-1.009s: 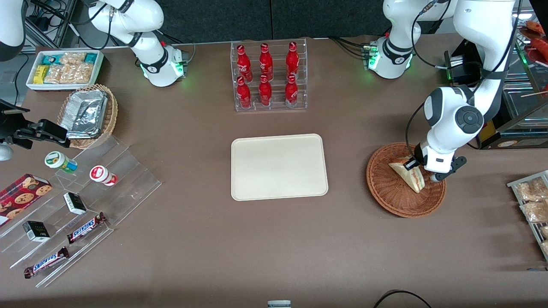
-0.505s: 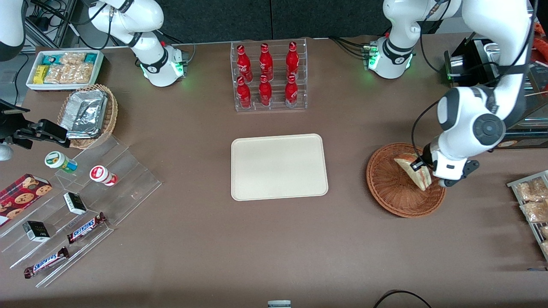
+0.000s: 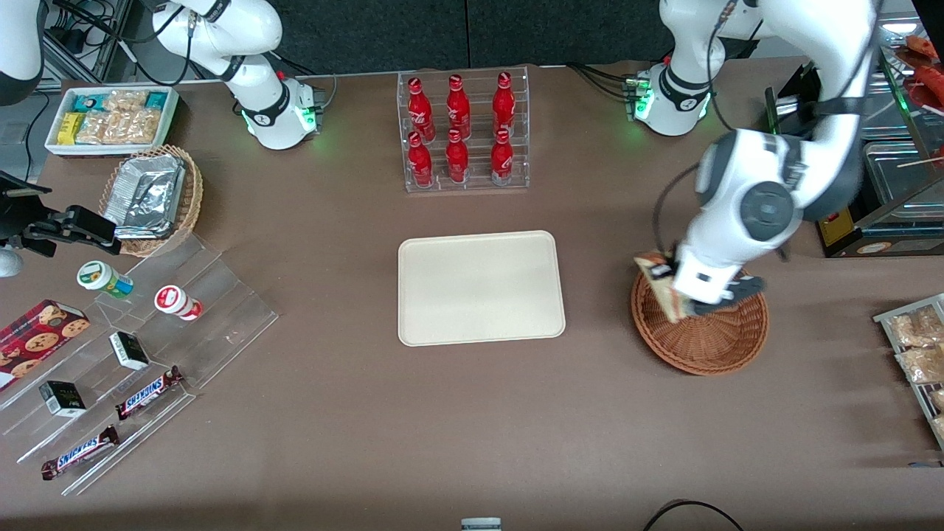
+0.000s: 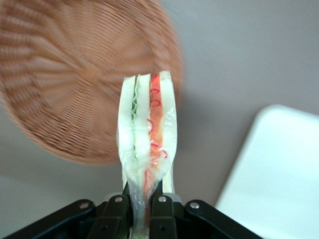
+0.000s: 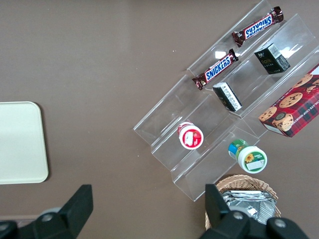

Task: Place sandwich from basket to tray
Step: 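Lift the sandwich and carry it over the white tray, then lower the sandwich onto the tray and open the left gripper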

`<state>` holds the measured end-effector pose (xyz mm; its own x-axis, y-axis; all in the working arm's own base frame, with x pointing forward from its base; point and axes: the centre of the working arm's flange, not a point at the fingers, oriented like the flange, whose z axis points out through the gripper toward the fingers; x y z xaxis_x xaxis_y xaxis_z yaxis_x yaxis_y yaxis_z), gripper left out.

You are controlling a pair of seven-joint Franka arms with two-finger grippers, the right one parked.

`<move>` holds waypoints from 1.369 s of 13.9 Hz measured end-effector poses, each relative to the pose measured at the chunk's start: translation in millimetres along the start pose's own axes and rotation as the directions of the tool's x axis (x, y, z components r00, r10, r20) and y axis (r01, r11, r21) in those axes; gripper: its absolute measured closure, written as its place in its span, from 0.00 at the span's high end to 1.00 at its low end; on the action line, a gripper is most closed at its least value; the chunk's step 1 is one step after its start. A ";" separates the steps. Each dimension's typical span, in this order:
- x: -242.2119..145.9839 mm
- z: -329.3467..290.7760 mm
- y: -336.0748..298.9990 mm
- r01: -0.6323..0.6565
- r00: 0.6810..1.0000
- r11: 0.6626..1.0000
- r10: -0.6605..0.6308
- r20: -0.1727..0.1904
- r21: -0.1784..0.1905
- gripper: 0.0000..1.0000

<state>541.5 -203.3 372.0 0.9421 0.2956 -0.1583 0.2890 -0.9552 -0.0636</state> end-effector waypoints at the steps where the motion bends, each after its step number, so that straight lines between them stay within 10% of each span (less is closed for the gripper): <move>1: -15.6 2.4 24.1 -0.039 0.999 0.999 0.039 0.007 -0.007 0.15; 11: -97.9 65.3 226.0 -0.306 0.952 0.949 0.305 -0.021 -0.072 0.15; 19: -124.5 113.0 265.7 -0.351 0.935 0.933 0.346 -0.078 -0.077 0.15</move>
<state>481.8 -492.3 263.4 0.9941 -0.0549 -0.0934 -0.0482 -0.9962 0.0725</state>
